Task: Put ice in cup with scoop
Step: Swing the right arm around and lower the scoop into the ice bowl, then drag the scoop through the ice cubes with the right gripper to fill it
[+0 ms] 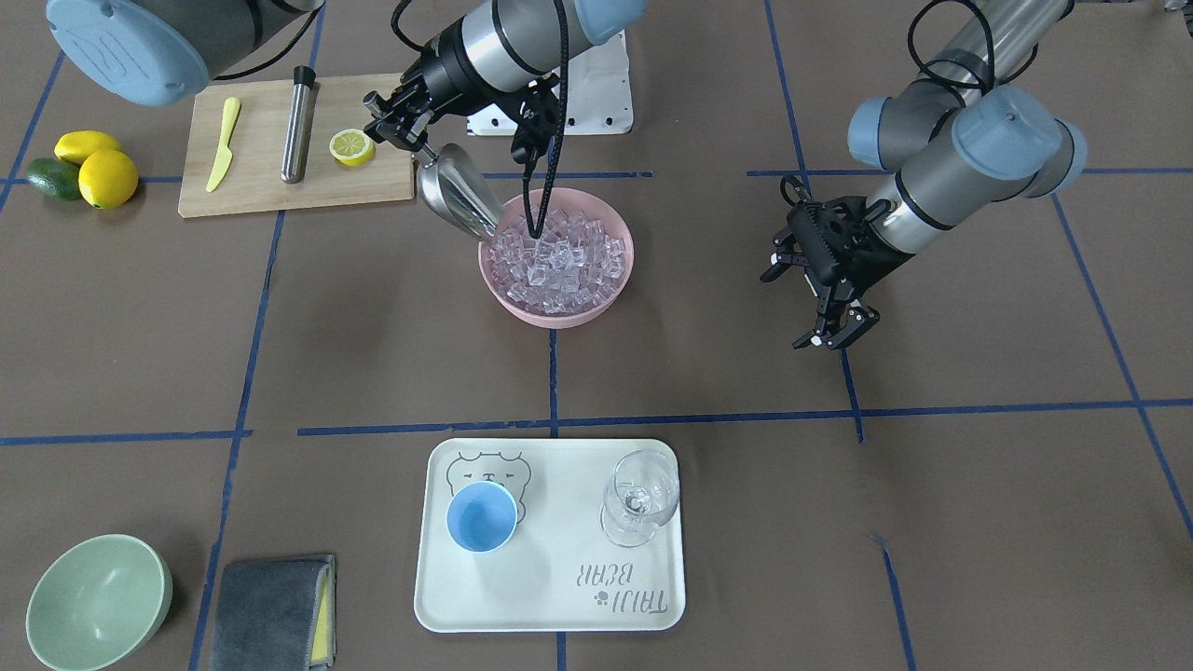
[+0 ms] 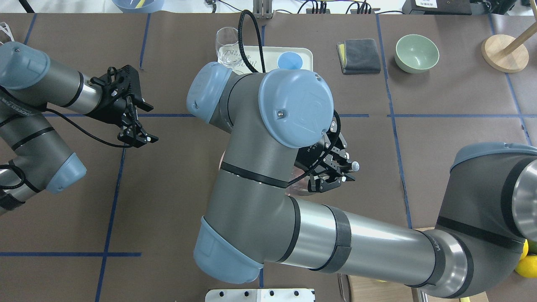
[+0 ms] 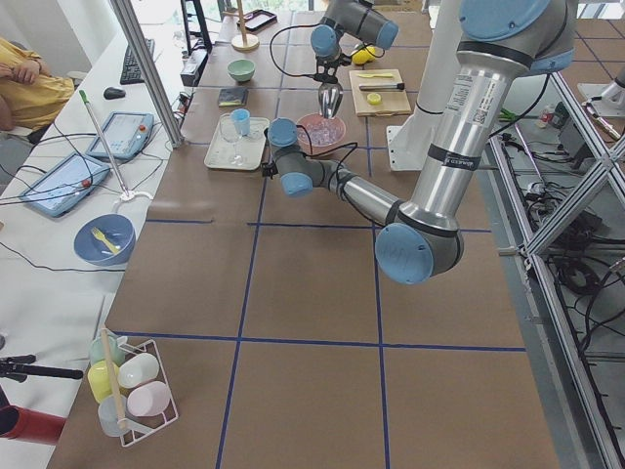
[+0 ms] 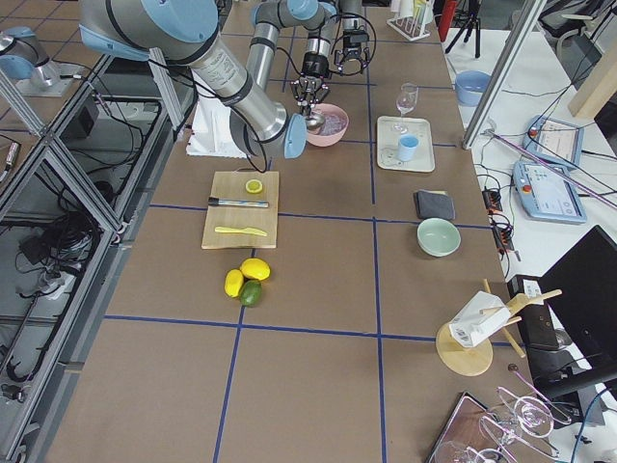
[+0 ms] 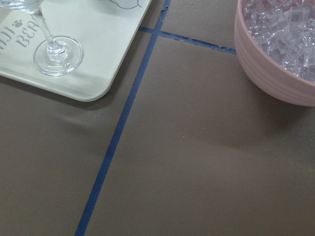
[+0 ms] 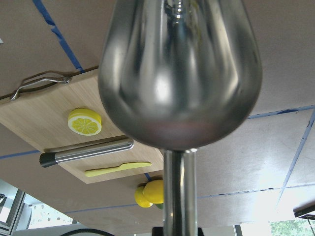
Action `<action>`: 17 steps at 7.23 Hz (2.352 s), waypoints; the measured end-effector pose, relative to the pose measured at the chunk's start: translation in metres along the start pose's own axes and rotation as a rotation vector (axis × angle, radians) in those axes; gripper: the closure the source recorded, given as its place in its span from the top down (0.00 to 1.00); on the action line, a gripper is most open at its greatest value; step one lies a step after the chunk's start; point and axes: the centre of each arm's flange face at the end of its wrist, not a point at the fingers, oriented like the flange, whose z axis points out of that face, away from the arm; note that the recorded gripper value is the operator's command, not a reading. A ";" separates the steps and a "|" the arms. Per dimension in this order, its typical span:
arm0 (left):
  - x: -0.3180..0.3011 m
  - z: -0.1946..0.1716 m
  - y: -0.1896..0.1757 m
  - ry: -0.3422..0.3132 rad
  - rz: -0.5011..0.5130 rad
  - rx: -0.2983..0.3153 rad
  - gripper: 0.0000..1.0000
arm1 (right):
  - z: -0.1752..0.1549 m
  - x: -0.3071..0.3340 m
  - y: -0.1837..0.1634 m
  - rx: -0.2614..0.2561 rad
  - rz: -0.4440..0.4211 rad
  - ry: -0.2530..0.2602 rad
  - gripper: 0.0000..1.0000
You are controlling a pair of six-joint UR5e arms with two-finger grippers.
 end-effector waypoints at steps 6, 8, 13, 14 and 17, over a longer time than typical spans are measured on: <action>0.000 0.002 0.004 0.002 0.007 0.014 1.00 | 0.015 0.006 -0.042 0.039 0.063 -0.130 0.00; 0.000 0.002 0.005 0.002 0.009 0.014 1.00 | 0.028 0.012 -0.051 0.096 0.104 -0.191 0.00; 0.001 0.000 0.003 0.001 0.010 0.018 1.00 | 0.090 0.013 -0.038 0.229 0.105 -0.236 0.00; 0.002 0.000 0.002 0.000 0.011 0.019 1.00 | 0.094 0.014 -0.039 0.249 0.102 -0.241 0.00; 0.003 -0.003 0.000 -0.001 0.013 0.023 1.00 | 0.097 0.017 -0.045 0.331 0.108 -0.274 0.00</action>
